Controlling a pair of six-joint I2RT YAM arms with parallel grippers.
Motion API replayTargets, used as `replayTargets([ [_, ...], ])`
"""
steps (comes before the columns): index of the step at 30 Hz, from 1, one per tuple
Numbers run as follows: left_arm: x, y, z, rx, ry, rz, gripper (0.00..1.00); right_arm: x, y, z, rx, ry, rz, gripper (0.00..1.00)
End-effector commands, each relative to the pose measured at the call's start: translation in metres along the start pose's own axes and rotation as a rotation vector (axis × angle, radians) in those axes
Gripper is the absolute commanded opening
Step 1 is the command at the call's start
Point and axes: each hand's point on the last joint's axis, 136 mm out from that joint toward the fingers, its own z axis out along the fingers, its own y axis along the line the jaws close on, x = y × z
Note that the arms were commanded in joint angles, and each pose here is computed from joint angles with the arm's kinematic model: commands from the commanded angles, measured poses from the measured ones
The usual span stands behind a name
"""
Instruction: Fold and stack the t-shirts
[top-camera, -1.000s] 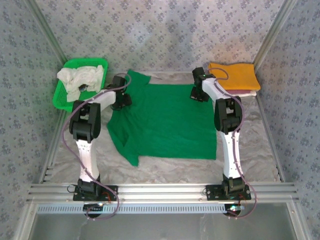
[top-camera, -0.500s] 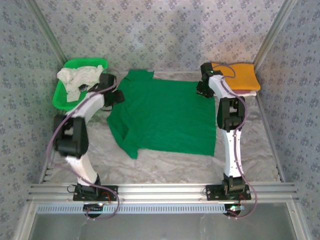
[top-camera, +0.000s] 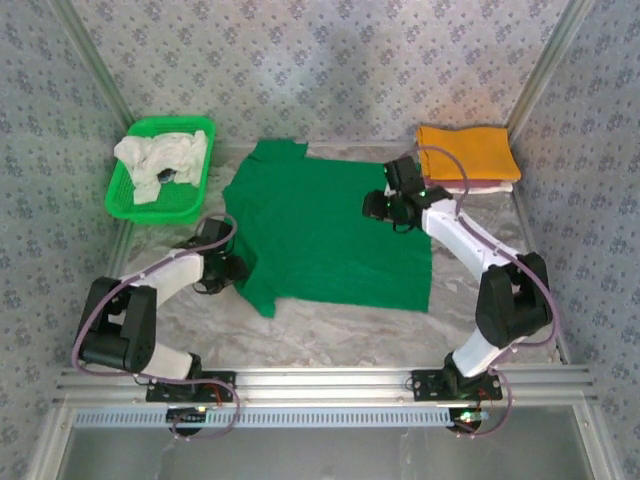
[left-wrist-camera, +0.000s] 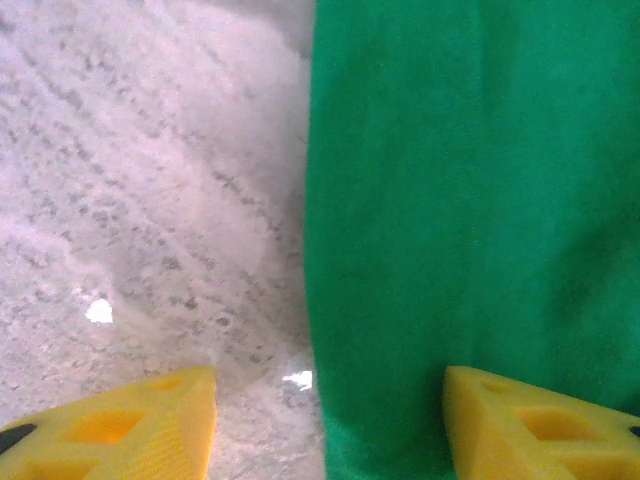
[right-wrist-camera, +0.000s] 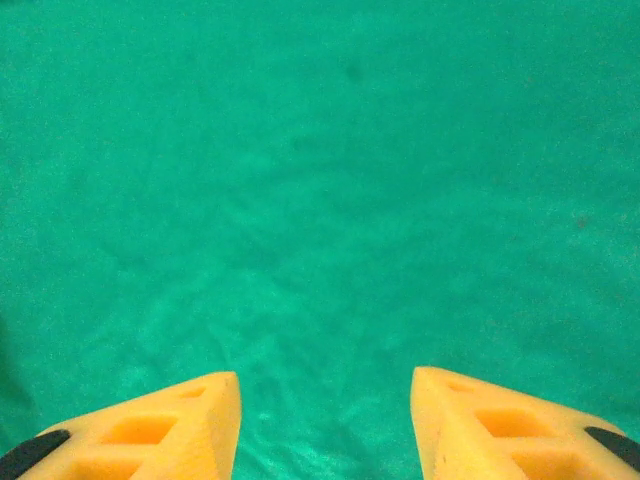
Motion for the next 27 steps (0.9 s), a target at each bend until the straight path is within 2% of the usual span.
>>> replayTargets([
  [1,0.000,-0.030,0.015,0.092,0.003,-0.013,0.58,0.017,-0.008,0.005,0.012,-0.005,0.002,0.51],
  [4,0.007,-0.038,0.027,0.109,0.012,0.001,0.48,0.021,-0.011,0.001,0.029,-0.018,0.007,0.51],
  [6,0.007,-0.045,0.027,0.121,0.005,0.018,0.30,0.019,-0.013,-0.001,0.037,-0.028,0.009,0.51],
  [9,-0.001,-0.056,0.015,0.130,-0.027,0.059,0.13,0.016,-0.015,-0.005,0.050,-0.046,0.007,0.51],
  [14,-0.021,-0.077,-0.017,0.062,-0.107,0.154,0.03,0.013,-0.018,-0.005,0.051,-0.051,0.014,0.51],
  [19,-0.038,-0.137,-0.036,0.018,-0.131,0.318,0.04,0.013,-0.019,-0.005,0.058,-0.055,0.018,0.51],
  [24,-0.028,-0.225,-0.025,0.053,-0.126,0.485,0.07,0.013,-0.026,-0.003,0.062,-0.052,0.031,0.52],
  [25,-0.024,-0.241,-0.023,0.077,-0.120,0.502,0.14,0.012,-0.028,-0.003,0.062,-0.052,0.036,0.52],
  [26,-0.017,-0.253,-0.019,0.087,-0.107,0.523,0.28,0.012,-0.030,-0.003,0.063,-0.053,0.041,0.52],
  [27,-0.011,-0.263,-0.019,0.096,-0.102,0.542,0.36,0.012,-0.032,-0.003,0.063,-0.052,0.045,0.52],
])
